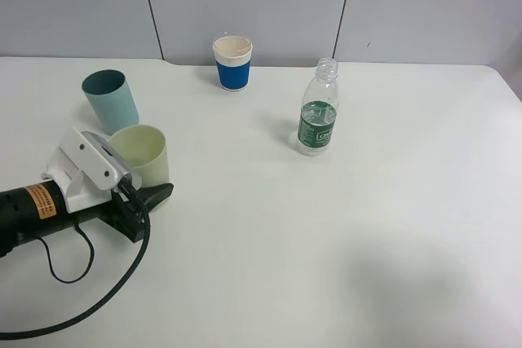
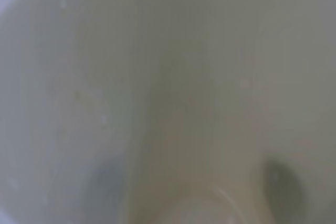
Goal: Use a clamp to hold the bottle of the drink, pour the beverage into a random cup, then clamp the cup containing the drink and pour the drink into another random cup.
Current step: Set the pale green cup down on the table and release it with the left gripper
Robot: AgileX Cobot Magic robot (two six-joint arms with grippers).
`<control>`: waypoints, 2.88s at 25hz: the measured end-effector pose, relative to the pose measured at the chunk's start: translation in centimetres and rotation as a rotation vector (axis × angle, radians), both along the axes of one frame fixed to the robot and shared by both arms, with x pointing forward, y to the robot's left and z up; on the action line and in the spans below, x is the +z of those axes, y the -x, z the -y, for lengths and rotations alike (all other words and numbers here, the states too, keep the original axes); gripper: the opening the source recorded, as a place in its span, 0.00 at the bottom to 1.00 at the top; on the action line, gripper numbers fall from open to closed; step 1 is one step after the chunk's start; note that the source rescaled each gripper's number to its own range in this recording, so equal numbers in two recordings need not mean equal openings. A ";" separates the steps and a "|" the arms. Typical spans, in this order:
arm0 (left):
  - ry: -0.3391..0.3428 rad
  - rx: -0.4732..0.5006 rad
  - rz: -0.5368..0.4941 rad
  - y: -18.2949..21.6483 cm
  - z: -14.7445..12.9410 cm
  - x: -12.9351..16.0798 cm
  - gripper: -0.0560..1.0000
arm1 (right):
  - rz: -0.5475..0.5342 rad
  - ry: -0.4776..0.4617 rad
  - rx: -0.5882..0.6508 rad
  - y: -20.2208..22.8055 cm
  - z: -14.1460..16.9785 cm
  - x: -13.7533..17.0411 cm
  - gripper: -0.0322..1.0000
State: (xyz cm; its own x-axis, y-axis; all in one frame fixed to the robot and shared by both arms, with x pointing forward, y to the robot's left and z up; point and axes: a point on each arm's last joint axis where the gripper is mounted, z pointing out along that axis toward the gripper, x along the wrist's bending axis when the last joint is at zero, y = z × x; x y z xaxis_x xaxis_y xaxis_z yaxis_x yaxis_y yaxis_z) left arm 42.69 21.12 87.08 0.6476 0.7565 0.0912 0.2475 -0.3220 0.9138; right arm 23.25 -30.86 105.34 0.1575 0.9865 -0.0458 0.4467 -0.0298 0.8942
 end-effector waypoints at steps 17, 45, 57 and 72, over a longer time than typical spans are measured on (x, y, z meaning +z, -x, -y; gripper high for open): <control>-0.023 -0.129 0.004 -0.9 1.2 -1.3 0.08 | 0.000 0.000 0.000 0.0 0.0 0.0 1.00; 0.039 -0.171 0.017 -4.6 2.9 -2.7 0.08 | 0.000 0.000 0.000 0.0 0.0 0.0 1.00; 0.063 -0.182 -0.001 -4.5 3.1 -2.8 0.08 | 0.000 0.000 0.000 0.0 0.0 0.0 1.00; 0.074 -0.190 0.028 -4.5 3.1 -1.6 0.95 | 0.000 0.000 0.000 0.0 0.0 0.0 1.00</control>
